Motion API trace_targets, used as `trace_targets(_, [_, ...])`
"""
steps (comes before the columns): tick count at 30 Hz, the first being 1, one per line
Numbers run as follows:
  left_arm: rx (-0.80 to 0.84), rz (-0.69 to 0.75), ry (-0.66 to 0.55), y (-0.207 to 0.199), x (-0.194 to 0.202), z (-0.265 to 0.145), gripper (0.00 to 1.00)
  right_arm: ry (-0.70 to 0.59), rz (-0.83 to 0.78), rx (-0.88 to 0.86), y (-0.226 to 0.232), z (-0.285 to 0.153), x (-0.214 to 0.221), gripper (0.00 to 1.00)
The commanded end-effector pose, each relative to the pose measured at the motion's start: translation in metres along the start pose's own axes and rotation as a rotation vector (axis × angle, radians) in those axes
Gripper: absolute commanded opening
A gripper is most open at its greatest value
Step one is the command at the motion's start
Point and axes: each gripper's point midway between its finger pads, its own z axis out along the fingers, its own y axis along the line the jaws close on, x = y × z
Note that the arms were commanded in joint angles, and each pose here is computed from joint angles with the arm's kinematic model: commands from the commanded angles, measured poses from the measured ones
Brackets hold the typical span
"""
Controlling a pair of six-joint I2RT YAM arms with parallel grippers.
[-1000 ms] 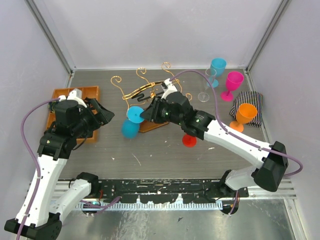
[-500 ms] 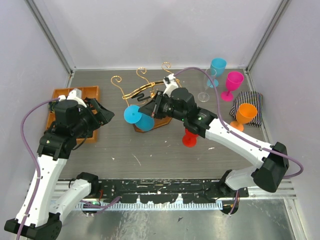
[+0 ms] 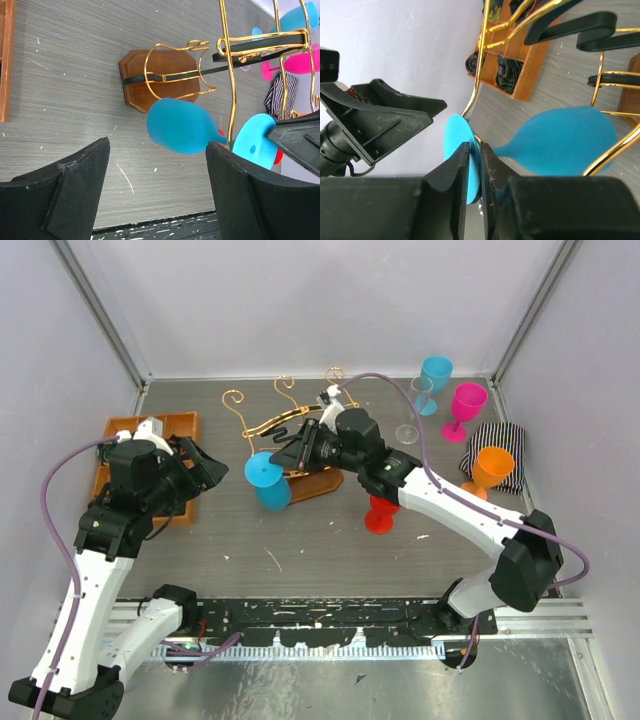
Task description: Take the wine glass off the wine glass rack
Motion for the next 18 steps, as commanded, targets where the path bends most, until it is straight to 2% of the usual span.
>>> trace_targets(1, [0.014, 0.007, -0.038, -0.005, -0.01, -0.005, 0.84, 0.023, -0.031, -0.128, 0.036, -0.001, -0.006, 0.21])
trace_targets(2, [0.015, 0.007, -0.038, -0.005, -0.011, -0.005, 0.84, 0.031, -0.034, -0.133, 0.037, 0.001, -0.005, 0.2])
trace_targets(4, [0.014, 0.007, -0.036, -0.005, -0.011, -0.004, 0.84, 0.035, -0.031, -0.138, 0.039, 0.004, -0.006, 0.03])
trace_targets(5, [0.013, 0.007, -0.036, -0.005, -0.011, -0.004, 0.84, 0.031, -0.03, -0.137, 0.039, 0.004, -0.007, 0.01])
trace_targets(11, [0.008, 0.011, -0.039, -0.004, -0.011, -0.005, 0.84, -0.025, 0.001, -0.174, 0.049, 0.005, -0.022, 0.01])
trace_targets(18, [0.011, 0.011, -0.035, -0.005, -0.011, -0.005, 0.84, 0.047, 0.071, -0.276, 0.066, 0.02, -0.019, 0.01])
